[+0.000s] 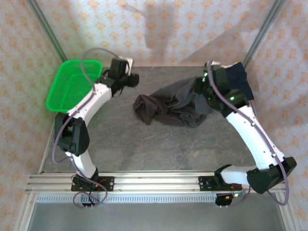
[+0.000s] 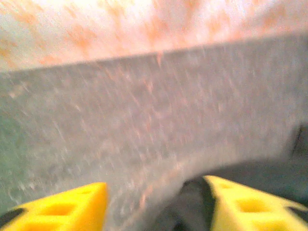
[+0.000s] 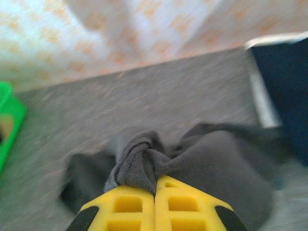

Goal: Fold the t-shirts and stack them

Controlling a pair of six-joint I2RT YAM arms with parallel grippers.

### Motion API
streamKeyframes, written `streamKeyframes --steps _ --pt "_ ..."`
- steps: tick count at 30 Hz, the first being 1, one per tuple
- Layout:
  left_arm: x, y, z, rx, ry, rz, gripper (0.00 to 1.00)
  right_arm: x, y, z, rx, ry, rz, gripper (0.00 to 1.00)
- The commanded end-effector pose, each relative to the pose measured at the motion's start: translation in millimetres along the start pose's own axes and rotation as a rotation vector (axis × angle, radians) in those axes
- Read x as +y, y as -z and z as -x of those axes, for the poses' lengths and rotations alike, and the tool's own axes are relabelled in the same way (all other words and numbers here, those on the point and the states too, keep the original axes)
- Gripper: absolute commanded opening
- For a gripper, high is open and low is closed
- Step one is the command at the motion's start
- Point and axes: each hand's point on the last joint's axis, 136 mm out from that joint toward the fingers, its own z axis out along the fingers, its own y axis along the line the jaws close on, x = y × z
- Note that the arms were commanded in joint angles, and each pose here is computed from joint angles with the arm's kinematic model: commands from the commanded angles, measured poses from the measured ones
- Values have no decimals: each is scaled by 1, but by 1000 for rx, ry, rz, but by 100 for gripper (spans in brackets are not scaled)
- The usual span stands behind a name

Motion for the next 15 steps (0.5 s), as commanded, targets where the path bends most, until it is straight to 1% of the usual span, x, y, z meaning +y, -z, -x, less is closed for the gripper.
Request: streamKeyframes --steps 1,2,3,5,6,8,11,12,13,14,15 --pt "5 -11 -15 138 41 13 61 76 -36 -69 166 -53 251 0" --pt "10 -7 -11 124 66 27 62 93 -43 -96 250 -33 287 0" --pt "13 -2 -10 116 91 32 64 98 -48 -117 319 -7 280 0" --pt "11 12 -13 109 142 15 64 81 -54 -144 385 21 181 0" --pt "8 18 -18 109 165 -7 64 71 -52 -146 383 33 147 1" --pt "2 28 -38 122 230 -49 66 33 -40 -137 337 69 -1 8" --pt "-8 40 -75 150 317 -87 66 -18 -17 -126 329 73 -142 11" --pt "-12 43 -87 162 333 -91 66 -30 -11 -124 324 65 -164 14" --pt "-20 46 -101 174 341 -99 66 -39 -6 -121 313 60 -173 19" --pt "-30 49 -113 180 339 -99 66 -49 -3 -119 293 45 -191 26" --pt "-39 49 -127 194 336 -99 67 -56 -4 -120 294 37 -206 30"
